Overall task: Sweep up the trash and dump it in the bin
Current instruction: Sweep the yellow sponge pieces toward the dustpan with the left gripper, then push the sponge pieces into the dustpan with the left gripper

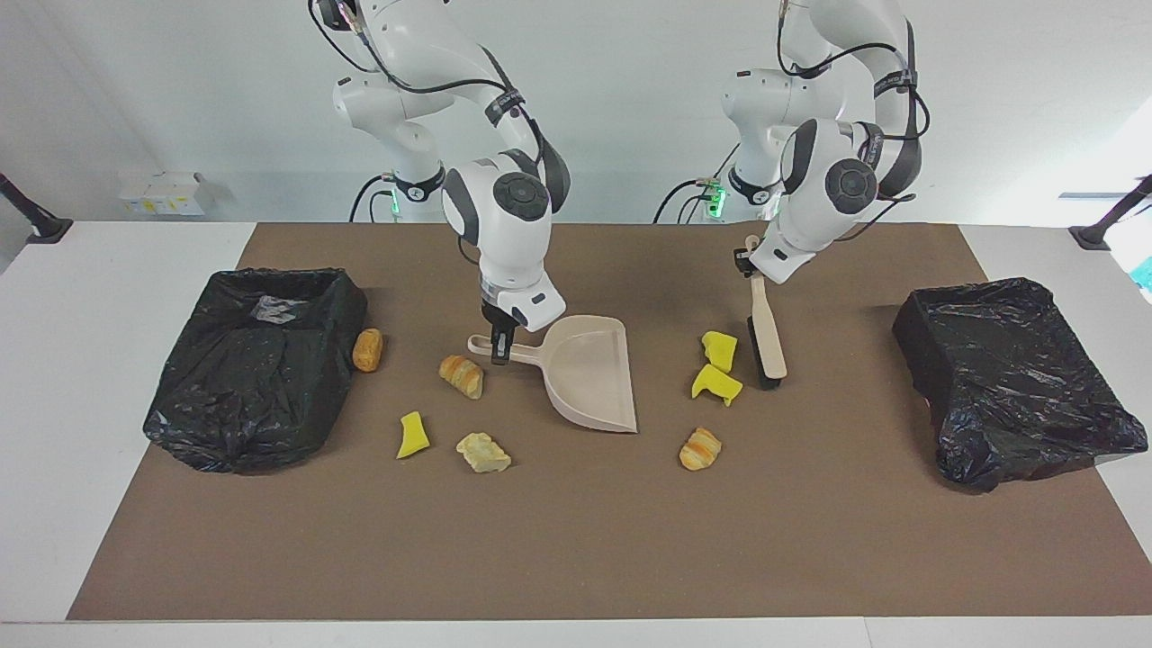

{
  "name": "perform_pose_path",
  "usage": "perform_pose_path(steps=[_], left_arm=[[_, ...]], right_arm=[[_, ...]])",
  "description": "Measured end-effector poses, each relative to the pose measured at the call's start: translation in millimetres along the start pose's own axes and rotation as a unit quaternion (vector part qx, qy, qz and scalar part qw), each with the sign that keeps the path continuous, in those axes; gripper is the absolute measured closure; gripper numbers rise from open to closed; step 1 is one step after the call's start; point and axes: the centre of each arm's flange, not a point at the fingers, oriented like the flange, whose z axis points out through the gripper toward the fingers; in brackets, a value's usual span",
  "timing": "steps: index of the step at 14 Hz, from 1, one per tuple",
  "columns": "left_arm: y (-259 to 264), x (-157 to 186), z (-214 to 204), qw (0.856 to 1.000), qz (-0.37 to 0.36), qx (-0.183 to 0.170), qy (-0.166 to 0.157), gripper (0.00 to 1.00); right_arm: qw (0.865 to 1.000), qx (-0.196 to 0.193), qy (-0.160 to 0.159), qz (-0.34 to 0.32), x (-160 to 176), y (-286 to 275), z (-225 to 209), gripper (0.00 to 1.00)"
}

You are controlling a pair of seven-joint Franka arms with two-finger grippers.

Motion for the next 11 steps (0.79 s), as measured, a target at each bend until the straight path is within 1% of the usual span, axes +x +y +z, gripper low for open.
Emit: perform_pose_path(steps=[3, 6, 7, 9, 11], left_arm=[[42, -5, 8, 1.000, 0.008, -0.025, 0.009, 0.74], [107, -16, 22, 0.998, 0.007, -0.052, 0.034, 0.74], [129, -22, 25, 0.997, 0.003, -0.063, 0.037, 0.74], [170, -38, 23, 0.995, -0.005, -0.092, 0.031, 0.74], [205, -54, 14, 0.994, -0.008, -0.104, 0.034, 0.74]], right_arm=[[1.000, 0.011, -0.008, 0.000, -2, -3, 3, 0.67], [1.000, 0.020, -0.014, 0.001, -3, -4, 5, 0.67], [1.000, 0.020, -0.014, 0.001, -3, -4, 5, 0.67], [1.000, 0.020, -0.014, 0.000, -3, -4, 5, 0.67], [1.000, 0.020, -0.013, 0.000, -3, -5, 4, 0.67]])
